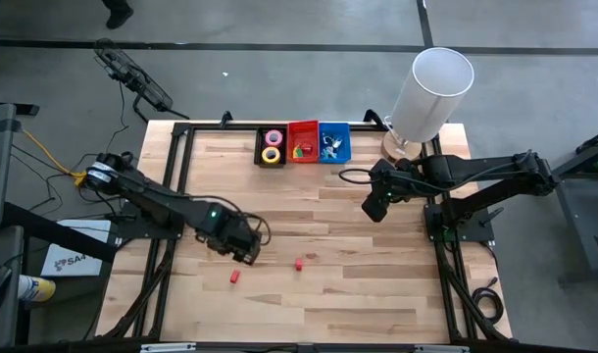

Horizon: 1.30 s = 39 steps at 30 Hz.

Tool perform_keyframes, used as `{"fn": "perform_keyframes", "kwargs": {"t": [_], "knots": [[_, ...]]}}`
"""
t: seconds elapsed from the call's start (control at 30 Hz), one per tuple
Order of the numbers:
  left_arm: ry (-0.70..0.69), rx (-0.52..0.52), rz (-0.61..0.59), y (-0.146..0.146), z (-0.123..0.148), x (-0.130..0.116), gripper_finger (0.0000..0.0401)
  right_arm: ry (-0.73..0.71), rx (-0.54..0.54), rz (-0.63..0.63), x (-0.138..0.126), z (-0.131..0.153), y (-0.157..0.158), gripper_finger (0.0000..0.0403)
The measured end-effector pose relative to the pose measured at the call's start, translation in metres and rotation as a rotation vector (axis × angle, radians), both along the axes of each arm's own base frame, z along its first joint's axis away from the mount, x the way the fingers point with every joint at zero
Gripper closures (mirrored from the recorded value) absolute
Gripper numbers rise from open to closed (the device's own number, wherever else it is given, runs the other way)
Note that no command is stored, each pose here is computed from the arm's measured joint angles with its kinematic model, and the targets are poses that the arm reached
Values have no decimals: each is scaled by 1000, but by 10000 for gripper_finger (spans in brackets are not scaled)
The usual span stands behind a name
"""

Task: Pick and place Stapler, Stapler remover, tape
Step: Put the red stapler into the red bin

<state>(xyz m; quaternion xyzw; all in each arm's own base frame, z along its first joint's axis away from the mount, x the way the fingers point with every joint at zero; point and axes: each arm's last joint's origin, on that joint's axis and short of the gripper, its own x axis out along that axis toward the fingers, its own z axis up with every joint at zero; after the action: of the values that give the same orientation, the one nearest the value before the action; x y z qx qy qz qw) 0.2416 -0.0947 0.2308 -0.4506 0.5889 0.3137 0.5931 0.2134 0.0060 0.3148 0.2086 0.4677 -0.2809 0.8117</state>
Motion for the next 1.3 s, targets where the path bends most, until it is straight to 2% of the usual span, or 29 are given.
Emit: {"fn": "perform_keyframes", "kwargs": {"t": [0.4,0.73,1.3], "knots": [[53,-54,51,-23,-31,-19,200,-10,50,-31,0,0,1,194],[-17,-85,56,-28,-39,-11,200,-19,98,-59,0,0,2,194],[38,-144,-2,-53,-77,4,200,-32,104,-62,1,0,2,194]]}}
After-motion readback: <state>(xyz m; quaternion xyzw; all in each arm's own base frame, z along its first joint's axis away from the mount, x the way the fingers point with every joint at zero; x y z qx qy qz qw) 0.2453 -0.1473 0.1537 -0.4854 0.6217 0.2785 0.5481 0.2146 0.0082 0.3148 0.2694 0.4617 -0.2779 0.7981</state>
